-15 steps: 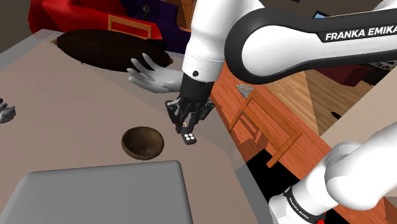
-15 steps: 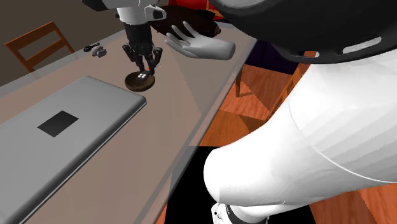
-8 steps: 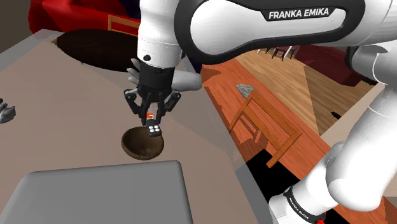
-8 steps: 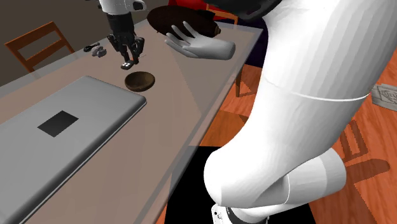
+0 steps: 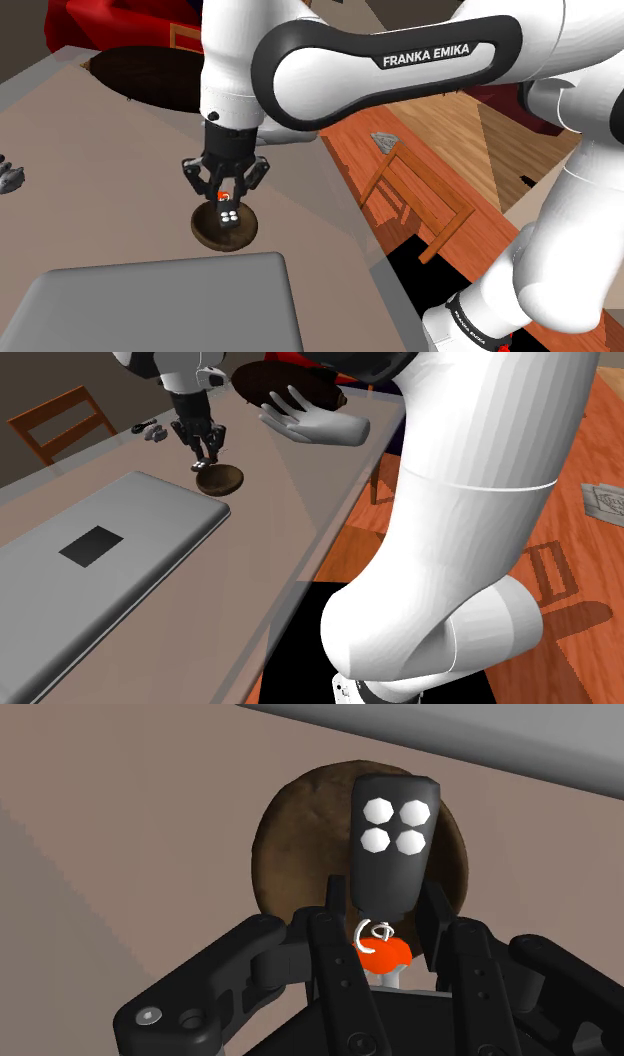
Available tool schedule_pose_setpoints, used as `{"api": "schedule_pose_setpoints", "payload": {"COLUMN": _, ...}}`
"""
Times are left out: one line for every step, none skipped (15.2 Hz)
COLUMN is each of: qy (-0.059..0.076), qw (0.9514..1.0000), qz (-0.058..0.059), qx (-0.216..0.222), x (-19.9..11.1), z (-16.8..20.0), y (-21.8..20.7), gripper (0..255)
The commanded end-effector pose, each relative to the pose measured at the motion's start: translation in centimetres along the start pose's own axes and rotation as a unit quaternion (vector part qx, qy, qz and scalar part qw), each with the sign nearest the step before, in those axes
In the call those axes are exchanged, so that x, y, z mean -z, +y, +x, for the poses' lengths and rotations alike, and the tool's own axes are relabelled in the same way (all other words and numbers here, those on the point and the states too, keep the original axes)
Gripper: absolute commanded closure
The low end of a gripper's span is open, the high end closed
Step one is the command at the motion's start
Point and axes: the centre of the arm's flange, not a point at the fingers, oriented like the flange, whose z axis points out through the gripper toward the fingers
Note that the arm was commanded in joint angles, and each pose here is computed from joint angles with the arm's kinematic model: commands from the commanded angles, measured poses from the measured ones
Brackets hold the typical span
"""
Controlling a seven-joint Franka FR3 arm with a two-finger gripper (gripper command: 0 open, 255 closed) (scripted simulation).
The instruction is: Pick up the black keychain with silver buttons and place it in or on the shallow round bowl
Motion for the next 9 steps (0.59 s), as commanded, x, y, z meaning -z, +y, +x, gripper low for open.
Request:
{"api": "schedule_pose_setpoints", "payload": {"qy": 0.000, "qw": 1.0000, "qz": 0.000, "qx": 0.000, "x": -1.1, "z": 0.1, "y": 0.1, "gripper": 255}}
{"api": "schedule_pose_setpoints", "payload": {"qy": 0.000, "qw": 1.0000, "qz": 0.000, "qx": 0.000, "x": -1.6, "z": 0.1, "y": 0.1, "gripper": 255}}
{"api": "schedule_pose_setpoints", "payload": {"qy": 0.000, "qw": 1.0000, "qz": 0.000, "qx": 0.000, "x": -2.1, "z": 0.1, "y": 0.1, "gripper": 255}}
{"api": "schedule_pose_setpoints", "payload": {"qy": 0.000, "qw": 1.0000, "qz": 0.000, "qx": 0.000, "x": -2.6, "z": 0.1, "y": 0.1, "gripper": 255}}
{"api": "schedule_pose_setpoints", "payload": {"qy": 0.000, "qw": 1.0000, "qz": 0.000, "qx": 0.000, "x": -3.2, "z": 0.2, "y": 0.1, "gripper": 255}}
{"api": "schedule_pose_setpoints", "payload": {"qy": 0.000, "qw": 1.0000, "qz": 0.000, "qx": 0.000, "x": -3.7, "z": 0.2, "y": 0.1, "gripper": 255}}
{"api": "schedule_pose_setpoints", "payload": {"qy": 0.000, "qw": 1.0000, "qz": 0.000, "qx": 0.000, "x": -4.2, "z": 0.2, "y": 0.1, "gripper": 255}}
{"api": "schedule_pose_setpoints", "payload": {"qy": 0.000, "qw": 1.0000, "qz": 0.000, "qx": 0.000, "x": -4.7, "z": 0.3, "y": 0.1, "gripper": 255}}
{"api": "schedule_pose_setpoints", "payload": {"qy": 0.000, "qw": 1.0000, "qz": 0.000, "qx": 0.000, "x": -4.7, "z": 0.2, "y": 0.1, "gripper": 255}}
